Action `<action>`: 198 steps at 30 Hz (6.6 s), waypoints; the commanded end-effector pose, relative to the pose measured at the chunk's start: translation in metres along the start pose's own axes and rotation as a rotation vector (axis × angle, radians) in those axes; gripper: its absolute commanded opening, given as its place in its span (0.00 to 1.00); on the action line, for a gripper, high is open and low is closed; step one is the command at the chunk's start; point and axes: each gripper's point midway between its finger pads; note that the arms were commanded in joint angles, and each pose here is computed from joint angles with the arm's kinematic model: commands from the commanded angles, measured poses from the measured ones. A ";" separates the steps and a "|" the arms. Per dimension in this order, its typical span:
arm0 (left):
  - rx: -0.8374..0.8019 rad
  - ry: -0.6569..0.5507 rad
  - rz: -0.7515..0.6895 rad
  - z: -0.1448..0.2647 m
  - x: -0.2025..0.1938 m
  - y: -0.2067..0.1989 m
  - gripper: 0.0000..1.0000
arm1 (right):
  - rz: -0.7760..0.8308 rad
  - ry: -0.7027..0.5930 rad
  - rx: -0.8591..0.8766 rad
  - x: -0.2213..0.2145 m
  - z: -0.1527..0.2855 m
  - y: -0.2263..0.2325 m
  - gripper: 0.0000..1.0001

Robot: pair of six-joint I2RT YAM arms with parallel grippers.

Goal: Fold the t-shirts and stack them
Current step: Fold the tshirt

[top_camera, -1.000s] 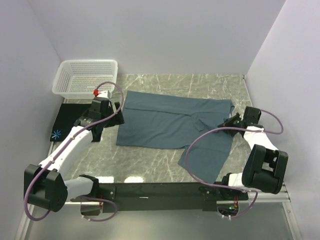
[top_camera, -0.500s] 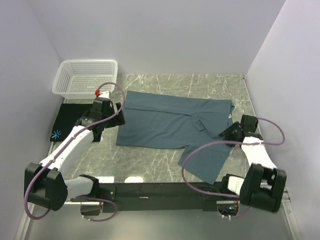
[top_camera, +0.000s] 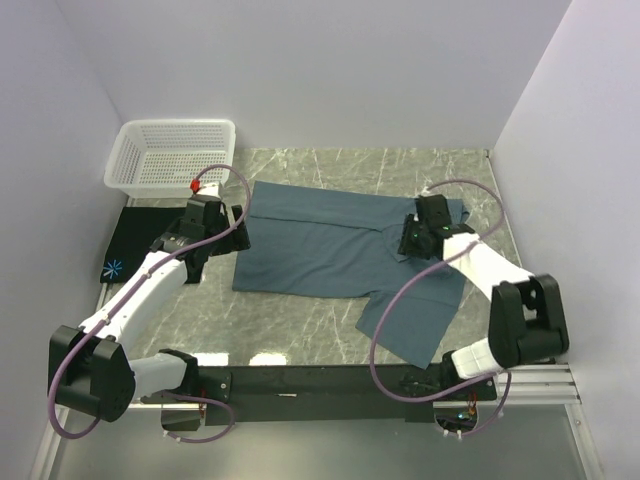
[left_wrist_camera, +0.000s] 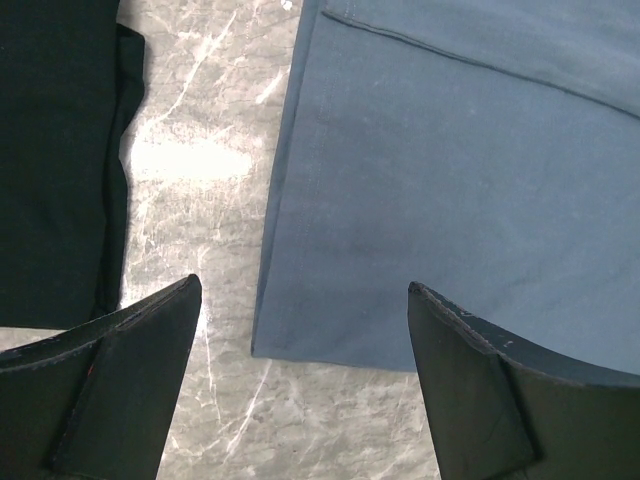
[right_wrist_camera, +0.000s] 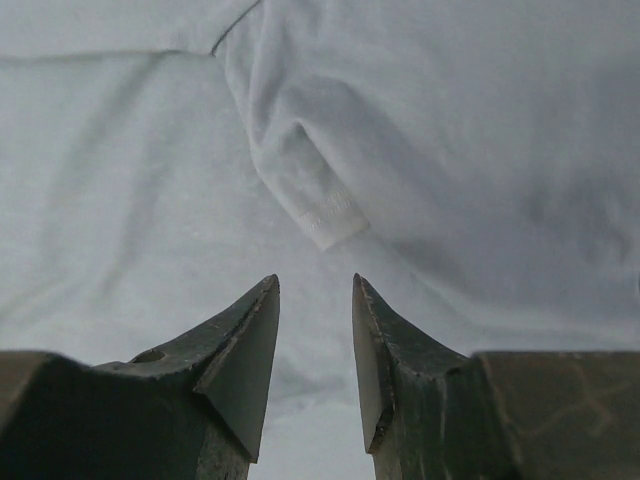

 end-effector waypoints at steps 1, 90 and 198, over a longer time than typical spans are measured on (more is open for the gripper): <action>0.003 -0.015 -0.020 0.002 0.004 -0.001 0.89 | 0.179 -0.021 -0.035 0.017 -0.006 0.007 0.42; 0.025 0.032 -0.035 -0.006 -0.007 0.003 0.89 | 0.216 0.334 -0.058 -0.009 -0.001 0.060 0.01; 0.049 0.006 0.030 0.014 -0.023 0.012 0.93 | -0.686 -0.214 -0.074 0.014 0.010 -0.167 0.53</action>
Point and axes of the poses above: each gripper's point midway between its finger pads, its own z axis back along the fingers, its own y axis along the line the jaws close on, x = y × z, and after that the axes turned 1 degree about z, right-handed
